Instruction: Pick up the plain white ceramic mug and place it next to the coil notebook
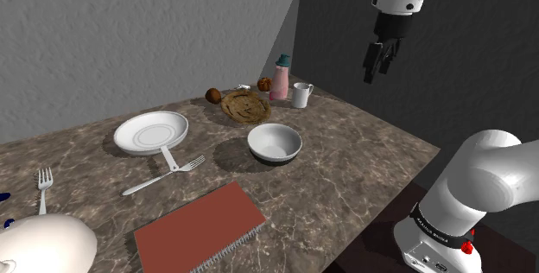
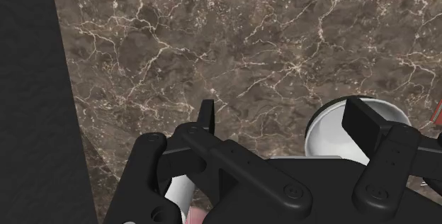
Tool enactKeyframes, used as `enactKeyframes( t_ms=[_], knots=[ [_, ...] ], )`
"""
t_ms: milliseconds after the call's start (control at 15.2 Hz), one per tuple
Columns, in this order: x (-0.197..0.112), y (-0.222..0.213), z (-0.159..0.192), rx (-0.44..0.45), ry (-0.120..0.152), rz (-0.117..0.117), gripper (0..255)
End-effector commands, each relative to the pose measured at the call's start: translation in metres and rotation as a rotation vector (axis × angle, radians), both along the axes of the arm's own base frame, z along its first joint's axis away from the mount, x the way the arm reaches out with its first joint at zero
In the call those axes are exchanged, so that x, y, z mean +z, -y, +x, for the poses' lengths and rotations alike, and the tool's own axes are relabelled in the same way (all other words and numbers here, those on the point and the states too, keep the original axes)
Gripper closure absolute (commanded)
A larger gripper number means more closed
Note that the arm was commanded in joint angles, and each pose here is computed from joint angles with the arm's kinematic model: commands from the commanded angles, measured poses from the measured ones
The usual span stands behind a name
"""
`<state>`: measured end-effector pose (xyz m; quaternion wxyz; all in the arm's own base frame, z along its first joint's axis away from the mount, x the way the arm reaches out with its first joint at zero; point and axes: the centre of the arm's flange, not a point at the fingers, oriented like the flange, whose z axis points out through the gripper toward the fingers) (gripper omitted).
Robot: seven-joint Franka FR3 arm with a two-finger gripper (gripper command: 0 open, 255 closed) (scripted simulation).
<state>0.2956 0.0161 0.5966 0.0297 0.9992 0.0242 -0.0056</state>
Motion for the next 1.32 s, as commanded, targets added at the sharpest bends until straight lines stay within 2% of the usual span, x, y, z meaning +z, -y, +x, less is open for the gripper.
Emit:
enactKeyframes(
  t_ms=[0, 1254],
  knots=[
    [0.000, 0.000, 0.000, 0.000, 0.000, 0.000, 0],
    [-0.108, 0.081, 0.224, 0.081, -0.088, 0.008, 0]
  ],
)
